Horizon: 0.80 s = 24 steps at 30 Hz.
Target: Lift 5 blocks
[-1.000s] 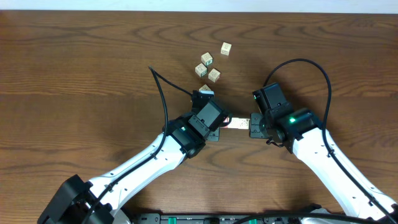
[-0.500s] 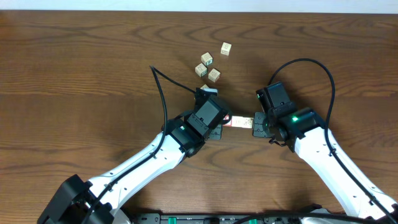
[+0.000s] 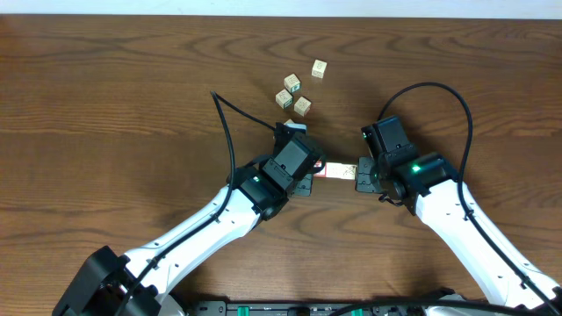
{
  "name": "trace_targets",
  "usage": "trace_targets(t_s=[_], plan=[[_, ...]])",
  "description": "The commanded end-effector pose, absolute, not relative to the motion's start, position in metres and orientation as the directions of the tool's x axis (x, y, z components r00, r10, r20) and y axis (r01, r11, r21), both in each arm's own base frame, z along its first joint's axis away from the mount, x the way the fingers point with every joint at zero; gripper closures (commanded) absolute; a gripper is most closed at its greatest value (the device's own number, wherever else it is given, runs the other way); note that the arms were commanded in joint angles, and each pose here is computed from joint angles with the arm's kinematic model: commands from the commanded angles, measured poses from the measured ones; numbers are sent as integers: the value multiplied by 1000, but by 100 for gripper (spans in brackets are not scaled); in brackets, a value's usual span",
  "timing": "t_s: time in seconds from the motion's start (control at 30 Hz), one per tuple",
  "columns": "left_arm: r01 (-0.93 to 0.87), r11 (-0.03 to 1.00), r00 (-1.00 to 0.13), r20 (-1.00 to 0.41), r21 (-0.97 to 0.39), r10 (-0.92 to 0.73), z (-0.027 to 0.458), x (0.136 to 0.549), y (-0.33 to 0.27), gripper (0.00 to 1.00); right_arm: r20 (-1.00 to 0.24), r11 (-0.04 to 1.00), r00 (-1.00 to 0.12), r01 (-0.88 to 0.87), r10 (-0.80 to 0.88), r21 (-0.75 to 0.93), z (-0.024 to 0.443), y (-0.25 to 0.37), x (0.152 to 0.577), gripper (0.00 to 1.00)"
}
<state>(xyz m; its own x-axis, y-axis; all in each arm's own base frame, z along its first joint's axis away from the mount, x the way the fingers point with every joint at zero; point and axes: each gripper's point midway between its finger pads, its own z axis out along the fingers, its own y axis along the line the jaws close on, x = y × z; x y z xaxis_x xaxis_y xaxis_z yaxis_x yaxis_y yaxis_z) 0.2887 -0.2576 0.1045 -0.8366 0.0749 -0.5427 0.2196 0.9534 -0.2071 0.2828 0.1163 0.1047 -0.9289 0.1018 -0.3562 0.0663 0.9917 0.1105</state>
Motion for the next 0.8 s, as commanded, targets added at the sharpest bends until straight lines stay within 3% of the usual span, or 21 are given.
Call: trace_targets(t_s=[0.0, 0.4, 0.77], plan=[[520, 636, -841, -470, -570, 267, 149, 211, -363, 93, -208, 718, -974, -206, -87, 665, 157, 249, 237, 99], [527, 618, -840, -471, -584, 271, 152, 209, -365, 93, -208, 630, -971, -235, -118, 740, 172, 264, 232, 99], [521, 624, -842, -472, -582, 262, 152, 213, -363, 93, -217, 637, -970, -236, -110, 734, 171, 263, 235, 99]])
